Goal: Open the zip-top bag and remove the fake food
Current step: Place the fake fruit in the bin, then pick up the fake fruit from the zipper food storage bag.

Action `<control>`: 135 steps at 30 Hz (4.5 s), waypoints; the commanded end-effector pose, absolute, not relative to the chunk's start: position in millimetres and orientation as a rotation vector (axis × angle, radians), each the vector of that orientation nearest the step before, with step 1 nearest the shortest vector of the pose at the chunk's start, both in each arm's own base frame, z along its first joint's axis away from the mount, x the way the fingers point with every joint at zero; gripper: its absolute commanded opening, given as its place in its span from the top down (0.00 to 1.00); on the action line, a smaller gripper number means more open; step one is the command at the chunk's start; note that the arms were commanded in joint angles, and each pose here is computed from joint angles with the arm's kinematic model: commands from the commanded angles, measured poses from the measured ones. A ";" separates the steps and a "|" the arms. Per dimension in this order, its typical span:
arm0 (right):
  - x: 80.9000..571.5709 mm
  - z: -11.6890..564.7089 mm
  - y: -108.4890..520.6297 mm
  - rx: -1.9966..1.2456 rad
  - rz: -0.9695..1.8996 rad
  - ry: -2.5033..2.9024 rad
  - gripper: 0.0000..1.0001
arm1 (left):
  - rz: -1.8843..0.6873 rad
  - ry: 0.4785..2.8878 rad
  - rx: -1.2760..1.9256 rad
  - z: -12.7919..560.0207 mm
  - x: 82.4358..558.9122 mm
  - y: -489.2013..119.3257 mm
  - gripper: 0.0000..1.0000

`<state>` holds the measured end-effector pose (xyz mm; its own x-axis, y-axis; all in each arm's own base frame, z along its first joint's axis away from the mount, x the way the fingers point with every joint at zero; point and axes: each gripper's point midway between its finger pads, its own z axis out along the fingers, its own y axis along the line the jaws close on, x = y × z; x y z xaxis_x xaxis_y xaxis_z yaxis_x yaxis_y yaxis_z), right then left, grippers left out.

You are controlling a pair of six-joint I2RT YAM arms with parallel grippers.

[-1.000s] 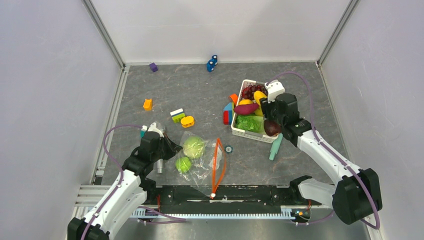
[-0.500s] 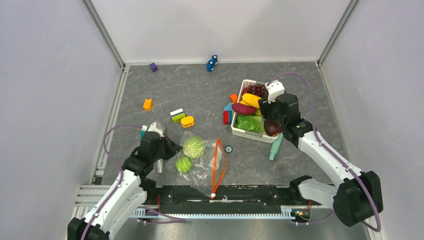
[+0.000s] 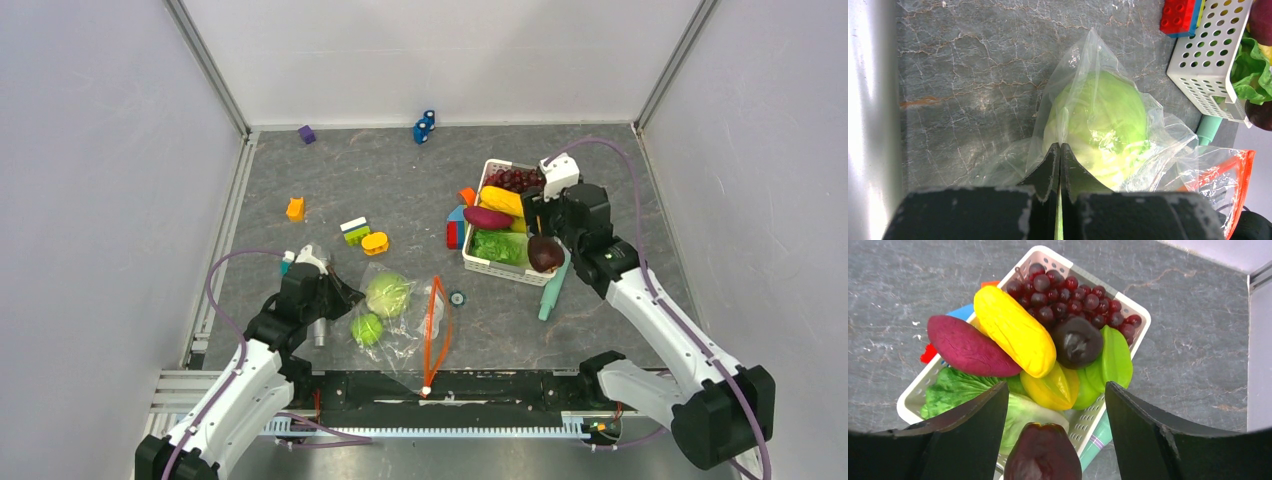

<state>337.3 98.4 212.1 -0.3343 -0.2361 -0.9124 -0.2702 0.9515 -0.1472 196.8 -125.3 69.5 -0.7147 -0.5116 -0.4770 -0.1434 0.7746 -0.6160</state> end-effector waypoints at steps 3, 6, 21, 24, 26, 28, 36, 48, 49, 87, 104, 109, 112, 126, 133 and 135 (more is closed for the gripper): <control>329.1 267.7 112.3 -0.391 0.147 1.808 0.22 | -0.752 2.287 -0.432 80.0 201.4 -129.6 0.98; 312.5 279.6 137.2 -0.505 0.299 1.754 0.21 | -0.751 2.289 -0.429 80.7 201.6 -129.8 0.98; 196.8 214.4 259.6 -0.619 0.788 1.813 0.49 | -0.775 2.302 -0.424 79.6 204.1 -134.9 0.98; 172.7 189.7 271.9 -0.656 0.810 1.855 0.57 | -0.774 2.304 -0.426 78.8 203.5 -134.8 0.98; 156.3 175.8 279.4 -0.683 0.828 1.871 0.62 | -0.773 2.305 -0.428 78.5 203.4 -134.5 0.98; 139.5 166.8 288.4 -0.706 0.866 1.868 0.67 | -0.772 2.307 -0.428 78.2 203.1 -134.5 0.98; 106.3 140.3 316.3 -0.714 0.933 1.874 0.75 | -0.776 2.312 -0.427 78.3 201.7 -134.9 0.98; 132.8 88.0 338.6 -0.612 0.777 1.950 0.81 | -0.892 2.289 -0.375 116.9 200.2 -149.9 0.98; 134.0 86.1 341.2 -0.610 0.773 1.950 0.81 | -0.918 2.280 -0.362 125.7 200.3 -153.2 0.98; 97.2 92.8 364.0 -0.712 1.084 1.902 0.29 | -0.874 2.350 -0.347 105.2 195.3 -158.6 0.98; 70.6 86.0 389.7 -0.955 0.961 1.863 0.21 | -0.854 2.368 -0.305 95.7 192.9 -157.2 0.98; 78.4 67.5 388.4 -0.973 0.826 1.928 0.20 | -0.849 2.368 -0.303 95.2 193.3 -156.9 0.98; 78.5 63.0 391.5 -0.997 0.800 1.938 0.20 | -0.846 2.370 -0.301 94.9 193.6 -156.9 0.98; 57.8 76.2 365.1 -1.196 0.872 1.737 0.18 | -0.839 2.371 -0.303 94.8 194.2 -156.1 0.98; 57.0 73.0 357.3 -1.258 0.848 1.684 0.19 | -0.838 2.372 -0.309 95.4 194.3 -155.9 0.98; 58.7 74.9 359.8 -1.245 0.848 1.676 0.19 | -0.838 2.371 -0.313 95.6 194.4 -155.7 0.98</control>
<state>57.5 347.9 54.9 -0.1882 -0.4444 -0.8759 -0.9526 0.2997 0.0526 197.0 -161.1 105.5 -0.7865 -0.4248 -0.4482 -0.0195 0.7425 -0.6695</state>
